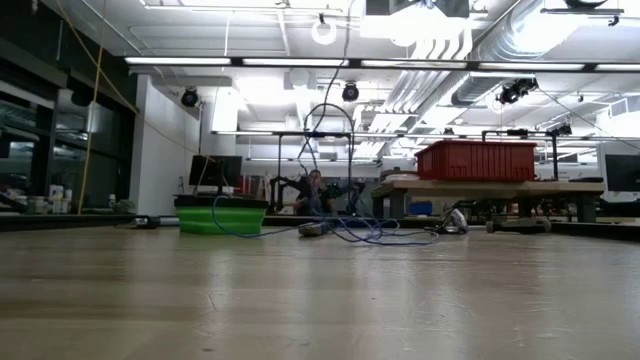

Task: Coil cords
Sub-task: Coil the blue wire onto the spool

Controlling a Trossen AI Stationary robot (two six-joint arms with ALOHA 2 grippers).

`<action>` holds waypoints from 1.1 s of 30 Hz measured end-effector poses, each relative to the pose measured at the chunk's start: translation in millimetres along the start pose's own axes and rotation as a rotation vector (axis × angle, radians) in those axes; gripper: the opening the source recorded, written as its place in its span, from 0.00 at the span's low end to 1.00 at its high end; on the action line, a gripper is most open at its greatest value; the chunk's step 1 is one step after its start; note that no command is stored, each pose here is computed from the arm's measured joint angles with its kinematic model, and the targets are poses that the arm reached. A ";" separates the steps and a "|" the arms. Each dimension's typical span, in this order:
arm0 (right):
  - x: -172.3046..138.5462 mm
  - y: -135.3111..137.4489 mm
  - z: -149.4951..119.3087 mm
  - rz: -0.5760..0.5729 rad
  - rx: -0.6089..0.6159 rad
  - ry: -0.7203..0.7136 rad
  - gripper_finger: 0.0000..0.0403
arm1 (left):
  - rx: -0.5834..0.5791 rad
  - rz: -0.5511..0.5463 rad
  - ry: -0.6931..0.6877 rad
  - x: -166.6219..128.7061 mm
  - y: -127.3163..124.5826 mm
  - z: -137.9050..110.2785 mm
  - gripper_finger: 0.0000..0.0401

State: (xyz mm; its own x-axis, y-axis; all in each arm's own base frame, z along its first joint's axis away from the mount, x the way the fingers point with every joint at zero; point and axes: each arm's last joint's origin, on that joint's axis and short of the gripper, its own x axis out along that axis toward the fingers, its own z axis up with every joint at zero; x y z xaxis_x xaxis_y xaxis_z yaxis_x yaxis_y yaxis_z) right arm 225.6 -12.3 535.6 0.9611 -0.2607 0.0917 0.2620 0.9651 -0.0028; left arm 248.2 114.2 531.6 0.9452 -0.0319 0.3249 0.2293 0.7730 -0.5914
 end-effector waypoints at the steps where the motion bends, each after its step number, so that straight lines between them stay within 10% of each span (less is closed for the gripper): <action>1: -1.1 -0.3 1.2 -0.001 -0.006 -0.008 0.00 | 0.001 0.015 0.014 -1.6 -0.2 -0.9 0.00; 18: -4.6 -11.9 5.0 -0.082 -0.024 -0.028 0.00 | -0.230 0.024 0.412 8.8 13.1 -43.1 0.00; 33: 1.0 -13.5 -5.0 -0.053 0.032 0.052 0.02 | -0.170 -0.097 0.295 18.0 12.5 -29.1 0.00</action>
State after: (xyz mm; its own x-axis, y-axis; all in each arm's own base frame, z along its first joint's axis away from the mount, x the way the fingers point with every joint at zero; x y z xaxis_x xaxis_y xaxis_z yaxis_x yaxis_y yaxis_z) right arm 223.5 -25.8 530.7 0.9494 -0.3117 0.0385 0.3106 0.9500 0.0330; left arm 274.8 104.8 508.7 0.9379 -0.3008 0.1726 0.3330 0.6415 -0.6911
